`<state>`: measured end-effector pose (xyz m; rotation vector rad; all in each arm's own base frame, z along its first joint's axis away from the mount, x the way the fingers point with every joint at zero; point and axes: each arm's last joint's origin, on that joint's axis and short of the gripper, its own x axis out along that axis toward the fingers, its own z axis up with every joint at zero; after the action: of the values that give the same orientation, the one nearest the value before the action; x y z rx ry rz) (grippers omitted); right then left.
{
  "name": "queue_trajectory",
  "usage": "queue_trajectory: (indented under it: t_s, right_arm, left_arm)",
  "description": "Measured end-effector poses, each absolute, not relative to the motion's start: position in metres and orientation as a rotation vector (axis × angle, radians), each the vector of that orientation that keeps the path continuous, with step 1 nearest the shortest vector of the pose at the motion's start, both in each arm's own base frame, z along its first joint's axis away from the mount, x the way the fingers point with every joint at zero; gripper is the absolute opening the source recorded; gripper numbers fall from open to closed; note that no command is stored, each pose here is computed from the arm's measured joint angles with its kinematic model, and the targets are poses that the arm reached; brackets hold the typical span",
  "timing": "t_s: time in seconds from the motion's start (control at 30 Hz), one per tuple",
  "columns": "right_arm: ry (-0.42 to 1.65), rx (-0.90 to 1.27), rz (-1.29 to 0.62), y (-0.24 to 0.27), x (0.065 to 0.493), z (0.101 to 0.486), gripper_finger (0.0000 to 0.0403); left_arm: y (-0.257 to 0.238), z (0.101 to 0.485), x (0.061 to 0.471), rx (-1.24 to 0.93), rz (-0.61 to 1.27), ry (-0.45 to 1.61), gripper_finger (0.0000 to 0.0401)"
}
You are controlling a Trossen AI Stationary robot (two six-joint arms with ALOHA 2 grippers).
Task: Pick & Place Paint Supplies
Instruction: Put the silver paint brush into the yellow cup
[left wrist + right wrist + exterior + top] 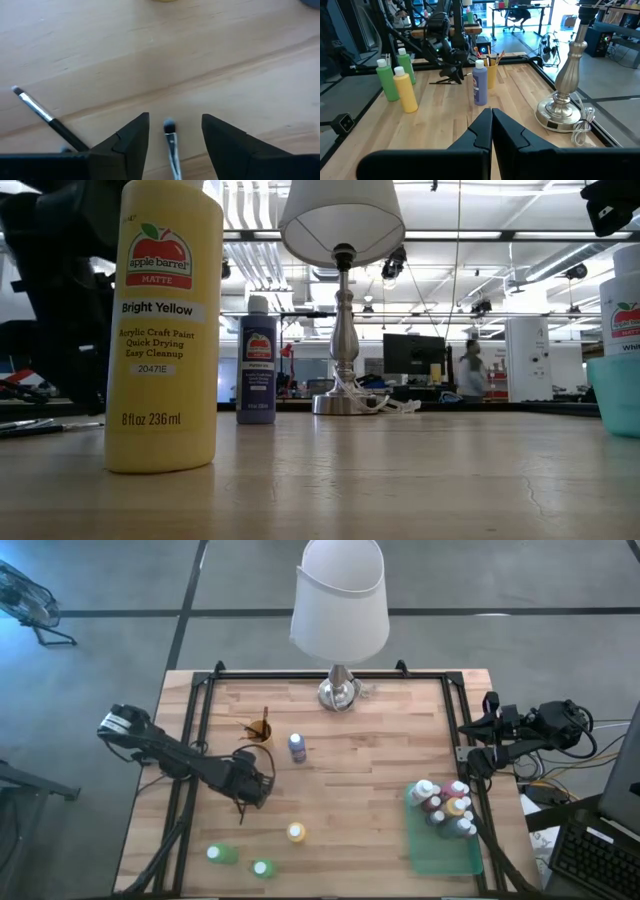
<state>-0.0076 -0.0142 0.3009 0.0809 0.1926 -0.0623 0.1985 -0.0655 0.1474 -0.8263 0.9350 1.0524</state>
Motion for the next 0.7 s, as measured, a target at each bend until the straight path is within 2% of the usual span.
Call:
queue_trajectory:
  t_s: [0.47, 0.7]
  right_arm:
    - [0.193, 0.081, -0.063, -0.014, -0.008, 0.301, 0.0008]
    - [0.193, 0.08, -0.063, -0.014, -0.007, 0.301, 0.0008]
  left_arm:
    - [-0.064, 0.136, 0.194, -0.87, 1.03, 0.922, 0.0183]
    - [-0.064, 0.135, 0.193, -0.867, 1.035, 0.939, 0.015]
